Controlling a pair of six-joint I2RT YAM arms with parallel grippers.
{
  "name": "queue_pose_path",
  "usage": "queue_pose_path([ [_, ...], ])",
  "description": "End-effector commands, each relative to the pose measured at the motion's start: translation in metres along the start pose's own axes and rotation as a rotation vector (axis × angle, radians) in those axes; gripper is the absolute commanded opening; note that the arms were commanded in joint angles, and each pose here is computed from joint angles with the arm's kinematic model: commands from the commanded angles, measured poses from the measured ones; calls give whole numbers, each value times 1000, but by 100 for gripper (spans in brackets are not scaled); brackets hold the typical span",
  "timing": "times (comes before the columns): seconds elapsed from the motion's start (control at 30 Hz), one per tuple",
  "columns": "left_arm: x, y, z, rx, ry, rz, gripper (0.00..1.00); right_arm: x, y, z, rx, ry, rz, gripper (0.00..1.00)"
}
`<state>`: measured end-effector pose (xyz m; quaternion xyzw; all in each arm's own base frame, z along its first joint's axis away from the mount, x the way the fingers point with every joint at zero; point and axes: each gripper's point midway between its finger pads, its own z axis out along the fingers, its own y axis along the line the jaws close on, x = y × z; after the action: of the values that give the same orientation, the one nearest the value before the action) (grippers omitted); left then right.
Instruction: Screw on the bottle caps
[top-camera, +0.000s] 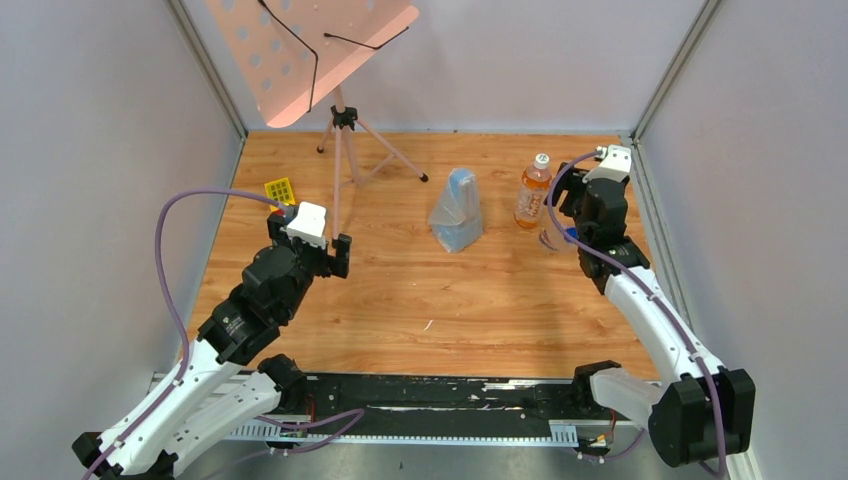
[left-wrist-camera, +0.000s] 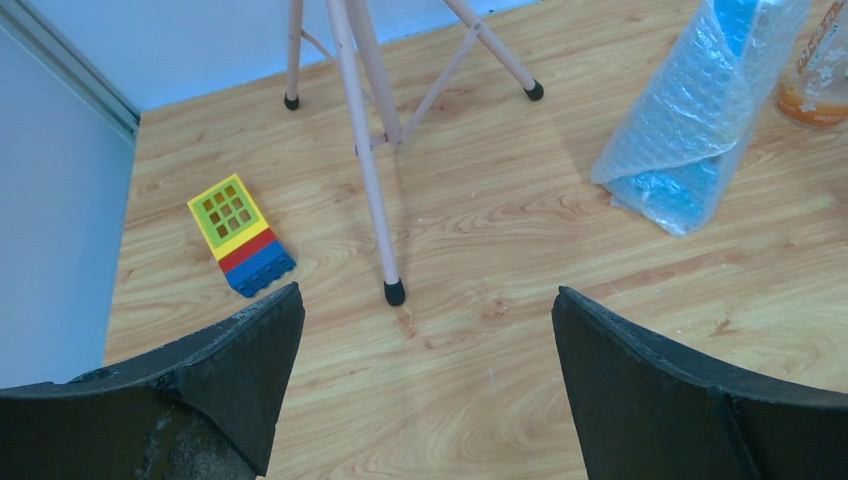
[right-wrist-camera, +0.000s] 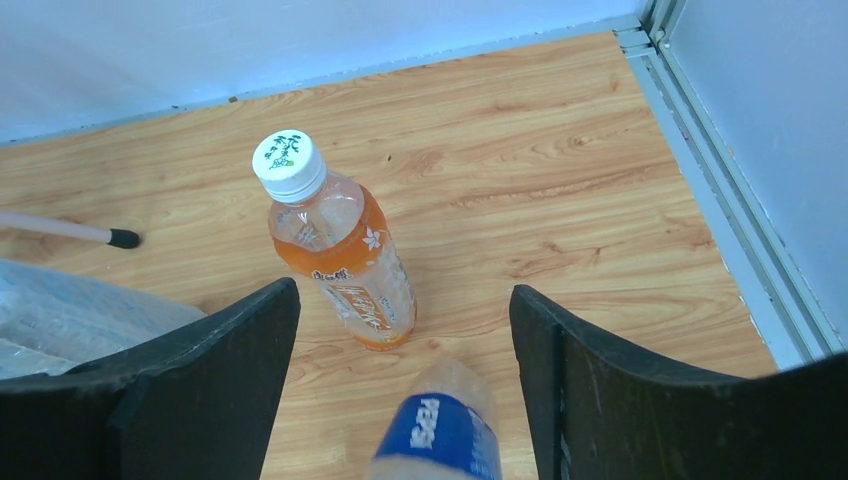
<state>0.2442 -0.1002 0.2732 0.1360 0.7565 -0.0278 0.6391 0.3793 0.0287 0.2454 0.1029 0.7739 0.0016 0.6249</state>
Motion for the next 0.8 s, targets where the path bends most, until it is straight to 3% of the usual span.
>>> queue_pose_path([
  [0.0,-5,0,-1,4,-21,-15,100,-32,5,-11,-29,-57,33,79],
  [0.3,-7,-1,-2,14,-29,-21,100,-48,5,-39,-52,-67,84,88],
  [0.53,-6,-9,-2,60,-20,-9,100,4,-3,-57,53,219,250,94],
  [0.77,-15,-27,-2,162,-62,-16,100,69,7,-85,35,474,361,98],
])
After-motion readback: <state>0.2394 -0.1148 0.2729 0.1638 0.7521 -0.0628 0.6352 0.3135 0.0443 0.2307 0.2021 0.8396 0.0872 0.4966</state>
